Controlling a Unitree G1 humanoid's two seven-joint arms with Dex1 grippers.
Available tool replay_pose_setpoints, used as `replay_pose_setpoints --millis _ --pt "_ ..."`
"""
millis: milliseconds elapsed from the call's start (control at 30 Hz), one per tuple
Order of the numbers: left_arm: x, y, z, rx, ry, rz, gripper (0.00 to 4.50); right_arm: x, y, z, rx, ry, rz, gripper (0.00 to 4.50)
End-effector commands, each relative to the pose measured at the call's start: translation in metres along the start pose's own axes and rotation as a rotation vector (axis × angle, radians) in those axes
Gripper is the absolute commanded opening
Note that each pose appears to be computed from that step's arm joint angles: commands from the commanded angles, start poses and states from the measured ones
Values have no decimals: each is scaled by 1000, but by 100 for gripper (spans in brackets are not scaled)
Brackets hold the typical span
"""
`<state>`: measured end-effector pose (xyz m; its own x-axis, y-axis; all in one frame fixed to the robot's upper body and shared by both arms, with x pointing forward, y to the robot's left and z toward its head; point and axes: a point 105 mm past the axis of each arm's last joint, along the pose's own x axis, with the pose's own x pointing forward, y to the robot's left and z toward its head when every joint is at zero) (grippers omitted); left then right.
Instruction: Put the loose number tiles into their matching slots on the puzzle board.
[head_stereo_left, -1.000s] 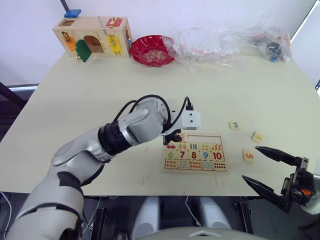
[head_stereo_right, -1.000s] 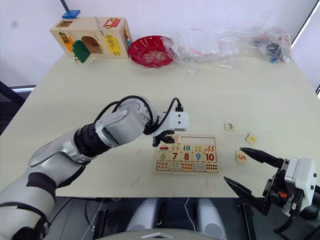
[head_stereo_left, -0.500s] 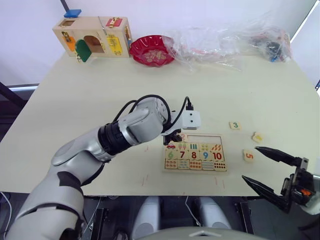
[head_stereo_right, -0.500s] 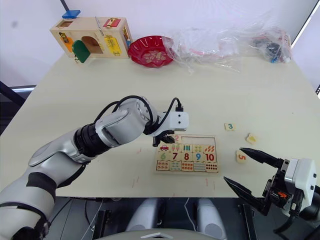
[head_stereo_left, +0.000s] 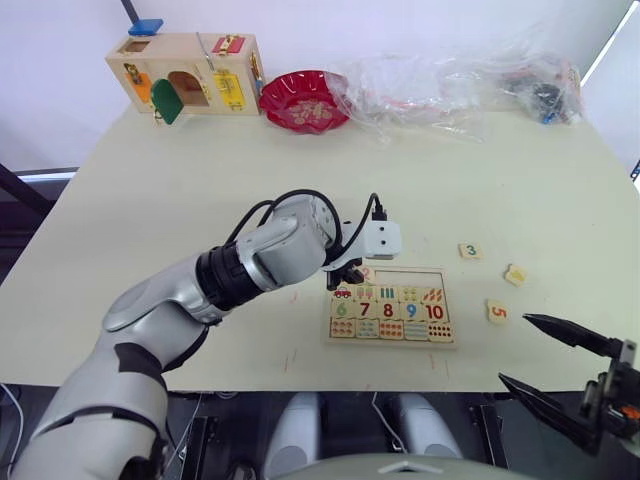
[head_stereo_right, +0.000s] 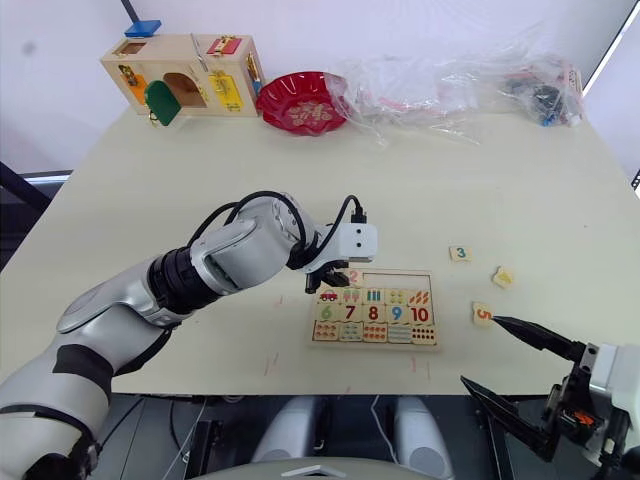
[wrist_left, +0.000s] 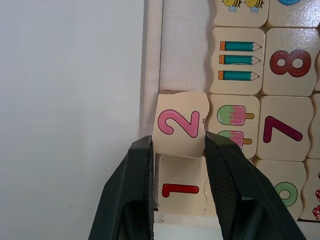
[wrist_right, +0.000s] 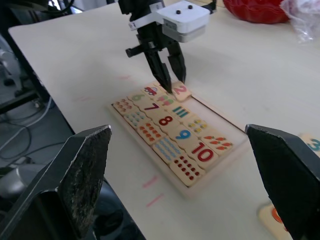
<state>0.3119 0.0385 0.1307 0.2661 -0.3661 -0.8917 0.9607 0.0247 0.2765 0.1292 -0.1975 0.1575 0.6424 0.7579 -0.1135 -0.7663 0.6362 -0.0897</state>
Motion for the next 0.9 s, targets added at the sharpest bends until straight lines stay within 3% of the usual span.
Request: replay_pose_setpoints --millis 33,867,900 --pt "-8 4 10 35 -20 27 99 -6 0 4 -32 -7 -10 450" --pt "-12 2 11 27 -27 17 99 -3 -2 1 -45 -19 5 450" --pt "-12 2 11 26 -27 17 179 -3 -2 1 -45 -20 5 450"
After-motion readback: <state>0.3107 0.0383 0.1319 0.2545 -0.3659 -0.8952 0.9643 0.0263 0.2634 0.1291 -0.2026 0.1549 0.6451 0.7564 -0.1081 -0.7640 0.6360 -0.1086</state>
